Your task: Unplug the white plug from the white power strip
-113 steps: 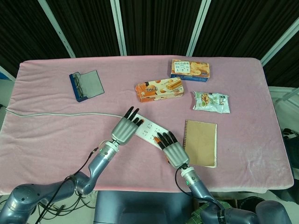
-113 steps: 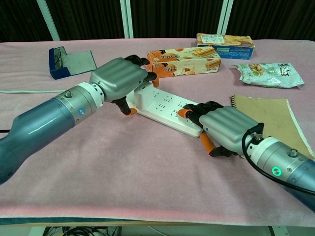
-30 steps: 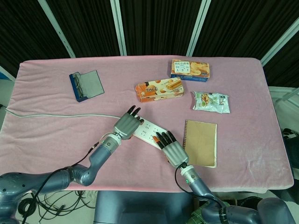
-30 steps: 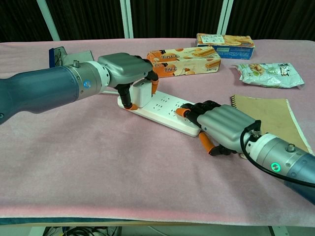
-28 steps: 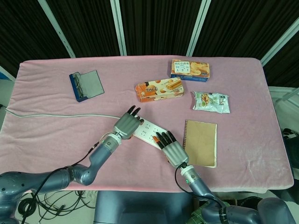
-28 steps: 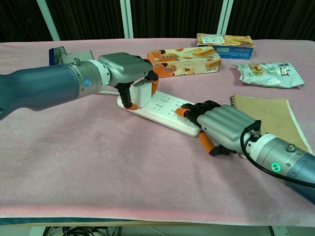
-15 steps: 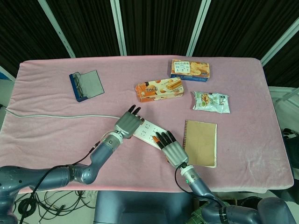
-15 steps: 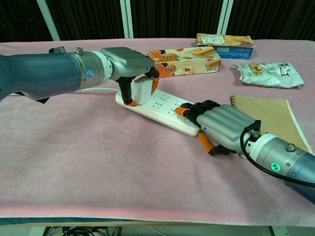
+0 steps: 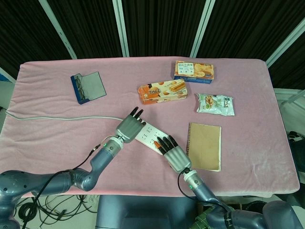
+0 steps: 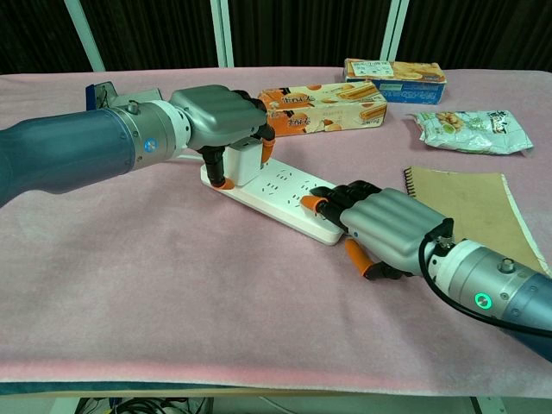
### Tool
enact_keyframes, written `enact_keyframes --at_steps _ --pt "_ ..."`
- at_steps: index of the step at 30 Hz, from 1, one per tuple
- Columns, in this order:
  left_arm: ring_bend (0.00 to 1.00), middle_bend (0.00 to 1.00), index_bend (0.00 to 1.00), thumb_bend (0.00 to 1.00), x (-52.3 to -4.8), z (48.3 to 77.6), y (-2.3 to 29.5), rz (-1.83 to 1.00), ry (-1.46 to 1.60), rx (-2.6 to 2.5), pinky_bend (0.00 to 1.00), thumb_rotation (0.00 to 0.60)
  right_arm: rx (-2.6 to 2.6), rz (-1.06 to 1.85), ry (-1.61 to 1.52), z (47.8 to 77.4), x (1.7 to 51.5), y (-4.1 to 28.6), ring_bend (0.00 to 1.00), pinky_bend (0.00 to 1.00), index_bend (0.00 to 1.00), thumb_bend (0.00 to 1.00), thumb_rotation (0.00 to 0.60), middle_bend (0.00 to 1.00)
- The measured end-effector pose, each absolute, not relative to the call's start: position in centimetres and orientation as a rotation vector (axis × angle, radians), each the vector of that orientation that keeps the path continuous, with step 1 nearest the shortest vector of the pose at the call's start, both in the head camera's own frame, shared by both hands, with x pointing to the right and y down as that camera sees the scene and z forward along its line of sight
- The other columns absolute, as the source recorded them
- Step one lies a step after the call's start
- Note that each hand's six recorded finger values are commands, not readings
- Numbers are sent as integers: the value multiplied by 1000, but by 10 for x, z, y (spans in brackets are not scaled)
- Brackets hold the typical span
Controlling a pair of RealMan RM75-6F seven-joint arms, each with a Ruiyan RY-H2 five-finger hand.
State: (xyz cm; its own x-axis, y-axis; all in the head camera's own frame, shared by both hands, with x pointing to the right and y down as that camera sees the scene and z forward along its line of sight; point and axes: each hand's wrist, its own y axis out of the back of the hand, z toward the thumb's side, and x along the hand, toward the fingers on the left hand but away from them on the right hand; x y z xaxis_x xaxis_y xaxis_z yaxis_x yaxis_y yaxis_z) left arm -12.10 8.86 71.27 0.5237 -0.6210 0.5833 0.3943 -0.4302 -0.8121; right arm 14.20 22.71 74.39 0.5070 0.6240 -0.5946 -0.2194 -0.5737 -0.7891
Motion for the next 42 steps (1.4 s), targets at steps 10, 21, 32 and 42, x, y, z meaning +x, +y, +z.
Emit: enact_keyframes --at_steps 10,21,32,42 --pt "8 414 490 591 -119 715 95 -1136 195 -1665 0 600 -1851 1186 -304 746 142 228 81 55 66 751 600 30" --pt "13 413 491 591 -122 713 101 -952 274 -1563 0 600 -1865 1193 -267 747 141 231 92 59 84 750 600 44" --pt "13 408 491 591 -135 713 105 -861 441 -1651 0 600 -1846 1208 -295 745 145 225 92 59 83 741 600 44" --pt "12 404 490 591 -161 686 96 -891 491 -1695 0 600 -1889 1184 -438 729 136 208 36 59 22 654 600 12"
